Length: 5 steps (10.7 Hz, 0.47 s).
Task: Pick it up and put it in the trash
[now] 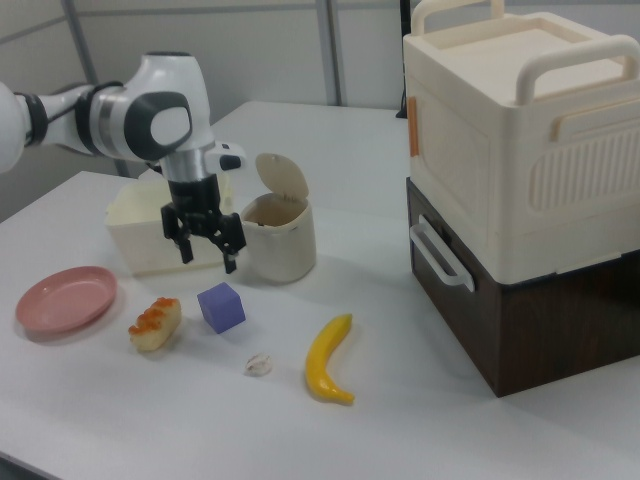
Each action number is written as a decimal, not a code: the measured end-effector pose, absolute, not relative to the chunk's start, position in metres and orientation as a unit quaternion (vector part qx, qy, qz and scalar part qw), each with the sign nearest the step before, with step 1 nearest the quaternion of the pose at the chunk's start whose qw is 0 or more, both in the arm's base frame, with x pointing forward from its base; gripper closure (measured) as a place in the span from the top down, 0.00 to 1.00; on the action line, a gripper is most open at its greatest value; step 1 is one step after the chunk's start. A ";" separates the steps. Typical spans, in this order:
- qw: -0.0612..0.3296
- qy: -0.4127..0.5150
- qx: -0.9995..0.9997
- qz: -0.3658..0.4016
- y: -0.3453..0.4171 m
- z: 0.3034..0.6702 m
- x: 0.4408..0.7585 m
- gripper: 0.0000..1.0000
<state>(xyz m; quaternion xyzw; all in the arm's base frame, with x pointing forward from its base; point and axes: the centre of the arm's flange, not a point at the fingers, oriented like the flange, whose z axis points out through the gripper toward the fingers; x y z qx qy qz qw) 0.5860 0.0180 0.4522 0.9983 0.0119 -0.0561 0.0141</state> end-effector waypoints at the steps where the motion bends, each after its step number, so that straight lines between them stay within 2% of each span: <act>1: 0.024 0.010 0.999 -0.047 0.010 0.441 0.587 1.00; 5: 0.060 0.017 0.997 -0.040 -0.071 0.404 0.577 1.00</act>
